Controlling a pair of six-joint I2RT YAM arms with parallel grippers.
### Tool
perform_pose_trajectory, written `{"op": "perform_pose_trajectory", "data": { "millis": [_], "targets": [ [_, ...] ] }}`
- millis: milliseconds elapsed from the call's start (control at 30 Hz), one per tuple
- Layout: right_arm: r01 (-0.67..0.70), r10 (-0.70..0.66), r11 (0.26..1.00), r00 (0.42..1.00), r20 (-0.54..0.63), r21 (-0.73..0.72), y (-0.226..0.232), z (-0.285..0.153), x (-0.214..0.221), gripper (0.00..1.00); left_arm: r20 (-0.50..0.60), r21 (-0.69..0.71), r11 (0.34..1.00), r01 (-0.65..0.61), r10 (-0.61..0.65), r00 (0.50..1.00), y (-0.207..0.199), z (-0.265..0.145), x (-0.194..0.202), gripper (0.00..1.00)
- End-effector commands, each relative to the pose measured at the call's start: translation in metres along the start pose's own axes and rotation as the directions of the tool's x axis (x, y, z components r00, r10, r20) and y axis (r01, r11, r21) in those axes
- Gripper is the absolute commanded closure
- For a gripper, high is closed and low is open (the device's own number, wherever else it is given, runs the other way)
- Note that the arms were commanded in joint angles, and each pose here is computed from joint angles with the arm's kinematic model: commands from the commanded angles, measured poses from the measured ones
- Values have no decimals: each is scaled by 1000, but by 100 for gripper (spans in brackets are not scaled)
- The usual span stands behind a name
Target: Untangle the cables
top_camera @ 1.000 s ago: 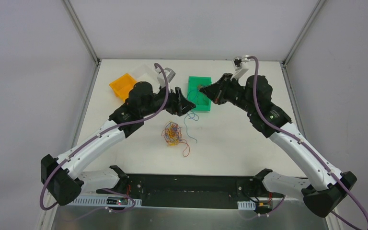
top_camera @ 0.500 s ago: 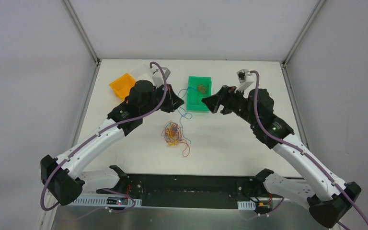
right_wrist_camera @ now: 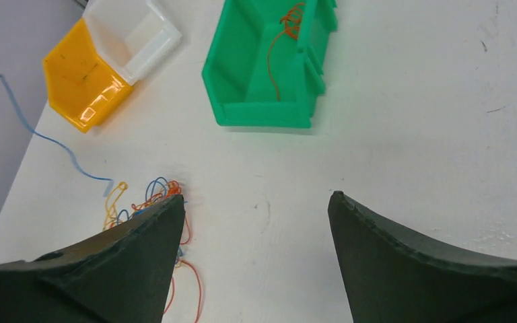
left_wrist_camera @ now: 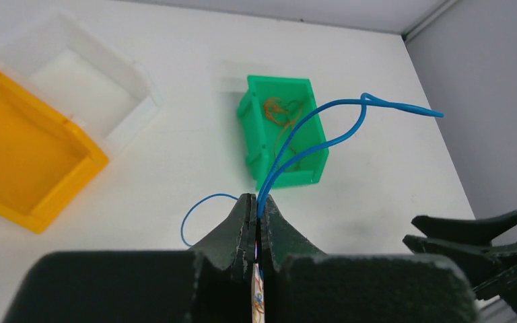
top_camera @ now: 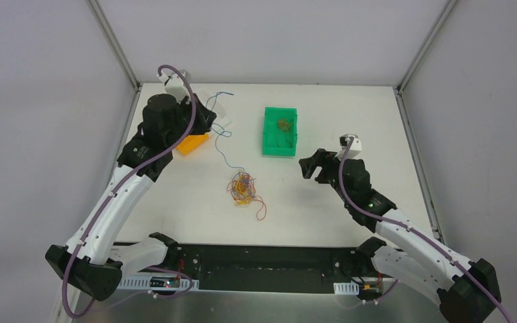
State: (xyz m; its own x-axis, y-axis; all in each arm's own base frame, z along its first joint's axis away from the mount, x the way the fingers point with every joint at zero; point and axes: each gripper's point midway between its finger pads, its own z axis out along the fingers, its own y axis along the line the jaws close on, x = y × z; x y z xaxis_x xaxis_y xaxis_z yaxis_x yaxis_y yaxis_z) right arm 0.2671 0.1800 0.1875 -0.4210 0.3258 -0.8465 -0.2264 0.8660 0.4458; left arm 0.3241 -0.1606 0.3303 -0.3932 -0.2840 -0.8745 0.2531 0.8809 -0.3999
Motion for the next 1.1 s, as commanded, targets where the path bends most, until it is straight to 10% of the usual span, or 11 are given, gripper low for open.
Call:
{"op": "perform_pose_trajectory", "data": {
  "millis": [0,667,1067],
  "targets": [
    [-66,68,998,985,160,-22,0,6,-19,18,85,-117,992,-50,60,995,22,-8,-42,100],
    [-96,100,995,973,209,-30,-16,9,0,18,217,-331,944,-8,85,972,118,79,-89,100],
    [-90,95,995,975,201,-37,-15,11,2,18,287,-196,972,128,-68,955,125,106,-146,100]
  ]
}}
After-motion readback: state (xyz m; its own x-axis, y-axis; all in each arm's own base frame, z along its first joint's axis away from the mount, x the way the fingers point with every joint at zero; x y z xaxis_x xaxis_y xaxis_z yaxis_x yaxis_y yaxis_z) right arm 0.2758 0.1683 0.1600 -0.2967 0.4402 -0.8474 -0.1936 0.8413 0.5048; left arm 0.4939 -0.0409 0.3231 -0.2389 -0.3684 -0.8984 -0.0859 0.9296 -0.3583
